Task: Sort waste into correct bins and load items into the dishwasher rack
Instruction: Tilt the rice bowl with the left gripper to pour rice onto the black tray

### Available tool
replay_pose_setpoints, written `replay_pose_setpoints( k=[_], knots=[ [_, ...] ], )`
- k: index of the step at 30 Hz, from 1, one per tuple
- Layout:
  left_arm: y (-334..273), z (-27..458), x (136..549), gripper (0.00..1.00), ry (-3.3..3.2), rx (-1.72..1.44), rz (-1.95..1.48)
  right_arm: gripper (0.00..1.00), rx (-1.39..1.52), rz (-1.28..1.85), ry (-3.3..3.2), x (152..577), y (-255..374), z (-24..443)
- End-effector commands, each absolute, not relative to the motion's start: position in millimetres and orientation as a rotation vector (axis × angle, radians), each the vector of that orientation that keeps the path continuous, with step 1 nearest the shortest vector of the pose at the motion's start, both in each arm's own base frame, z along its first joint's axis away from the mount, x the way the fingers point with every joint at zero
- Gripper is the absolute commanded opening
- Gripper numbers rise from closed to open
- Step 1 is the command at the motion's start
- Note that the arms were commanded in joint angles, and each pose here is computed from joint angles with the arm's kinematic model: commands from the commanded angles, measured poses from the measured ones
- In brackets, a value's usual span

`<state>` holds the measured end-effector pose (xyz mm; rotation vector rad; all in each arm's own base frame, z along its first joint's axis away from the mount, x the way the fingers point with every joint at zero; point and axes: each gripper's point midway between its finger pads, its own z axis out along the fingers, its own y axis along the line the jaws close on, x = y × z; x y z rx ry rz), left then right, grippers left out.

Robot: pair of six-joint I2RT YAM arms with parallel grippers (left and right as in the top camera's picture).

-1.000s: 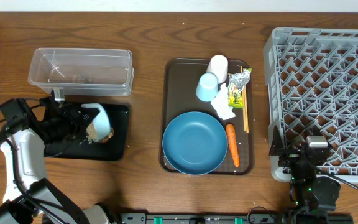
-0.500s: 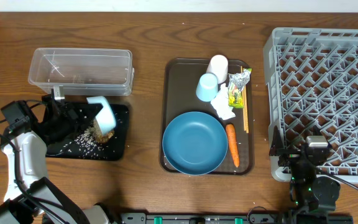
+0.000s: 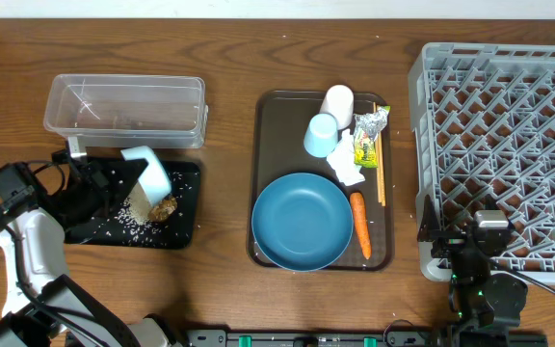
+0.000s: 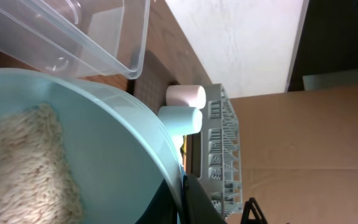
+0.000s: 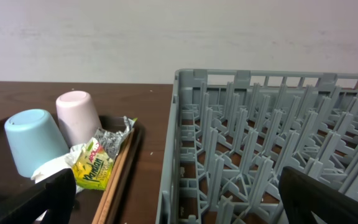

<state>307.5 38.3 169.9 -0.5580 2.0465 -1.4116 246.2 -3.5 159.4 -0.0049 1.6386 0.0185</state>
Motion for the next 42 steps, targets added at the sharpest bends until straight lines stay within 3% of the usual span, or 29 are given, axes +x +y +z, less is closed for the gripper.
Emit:
replay_pose_setpoints(
  k=[1, 20, 42],
  knots=[
    [33.9, 185.1, 304.2, 0.06, 1.962, -0.530, -1.515, 0.99, -0.005, -0.005, 1.638, 246.0, -7.3, 158.5],
    [43.5, 198.7, 305.3, 0.06, 1.872, -0.474, -1.536, 0.99, -0.005, -0.005, 1.638, 246.0, -7.3, 158.5],
    [72.5, 192.5, 299.6, 0.06, 1.787, -0.640, -1.582, 0.99, -0.005, -0.005, 1.638, 246.0, -7.3, 158.5]
  ],
)
